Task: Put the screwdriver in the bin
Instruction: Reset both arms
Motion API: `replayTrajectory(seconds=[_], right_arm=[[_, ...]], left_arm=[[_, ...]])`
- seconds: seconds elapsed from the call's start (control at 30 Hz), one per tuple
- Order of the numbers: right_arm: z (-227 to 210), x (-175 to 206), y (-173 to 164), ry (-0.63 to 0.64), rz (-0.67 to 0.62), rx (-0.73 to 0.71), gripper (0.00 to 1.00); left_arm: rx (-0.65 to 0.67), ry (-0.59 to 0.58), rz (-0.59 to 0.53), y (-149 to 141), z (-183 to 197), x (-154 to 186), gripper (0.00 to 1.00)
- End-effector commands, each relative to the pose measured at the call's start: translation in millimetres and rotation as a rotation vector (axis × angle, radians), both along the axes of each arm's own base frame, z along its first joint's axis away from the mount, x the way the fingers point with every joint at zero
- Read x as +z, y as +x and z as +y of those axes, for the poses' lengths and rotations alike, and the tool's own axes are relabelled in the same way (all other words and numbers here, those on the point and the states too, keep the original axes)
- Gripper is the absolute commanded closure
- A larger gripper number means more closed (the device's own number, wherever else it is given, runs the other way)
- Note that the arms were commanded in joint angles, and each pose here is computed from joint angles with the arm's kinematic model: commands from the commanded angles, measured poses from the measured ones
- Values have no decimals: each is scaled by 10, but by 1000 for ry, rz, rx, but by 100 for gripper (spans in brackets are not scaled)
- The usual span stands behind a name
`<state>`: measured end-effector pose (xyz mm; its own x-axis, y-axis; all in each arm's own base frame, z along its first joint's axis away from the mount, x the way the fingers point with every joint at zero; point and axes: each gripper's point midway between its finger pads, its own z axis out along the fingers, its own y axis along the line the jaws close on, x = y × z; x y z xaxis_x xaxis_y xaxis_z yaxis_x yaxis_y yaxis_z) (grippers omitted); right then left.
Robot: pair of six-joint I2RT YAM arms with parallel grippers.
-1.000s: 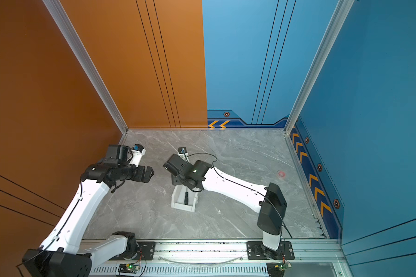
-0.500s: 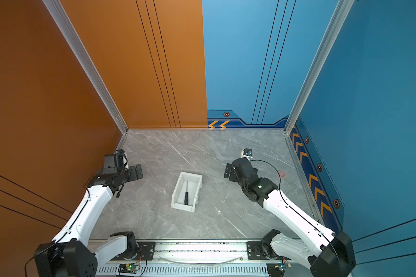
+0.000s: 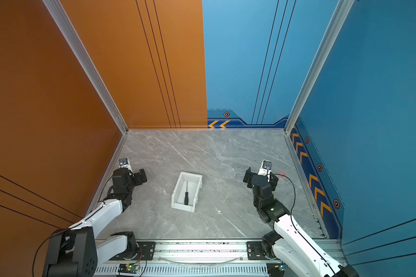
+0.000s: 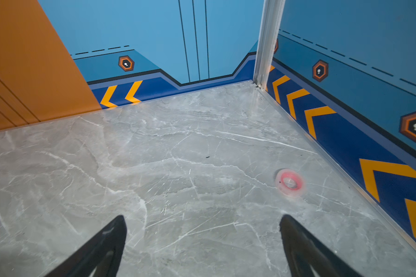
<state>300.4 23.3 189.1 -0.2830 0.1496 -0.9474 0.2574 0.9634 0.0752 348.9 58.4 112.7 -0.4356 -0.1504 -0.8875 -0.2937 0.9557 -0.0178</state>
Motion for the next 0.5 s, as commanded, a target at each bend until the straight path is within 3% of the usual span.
replayTrajectory(seconds=[0.0,0.2,0.27,0.4,0.47], right_arm=[[-40,-53,115,-61,-25,-1,0],[-233,-175,308,-126,-81,-18,0],[-406,-263,363,-99,-111,-55,0],[-605,-612,429,-71,-40,-50,0],[-635,-594,455,-54,-78,-44,0]], left_arm=[[-7,29,-147,218,-6,222,2],[12,2,-174,228,13,43,2],[14,-2,-177,240,20,-18,2],[-54,9,-176,292,-109,-36,2],[-72,27,-171,298,-162,-39,2]])
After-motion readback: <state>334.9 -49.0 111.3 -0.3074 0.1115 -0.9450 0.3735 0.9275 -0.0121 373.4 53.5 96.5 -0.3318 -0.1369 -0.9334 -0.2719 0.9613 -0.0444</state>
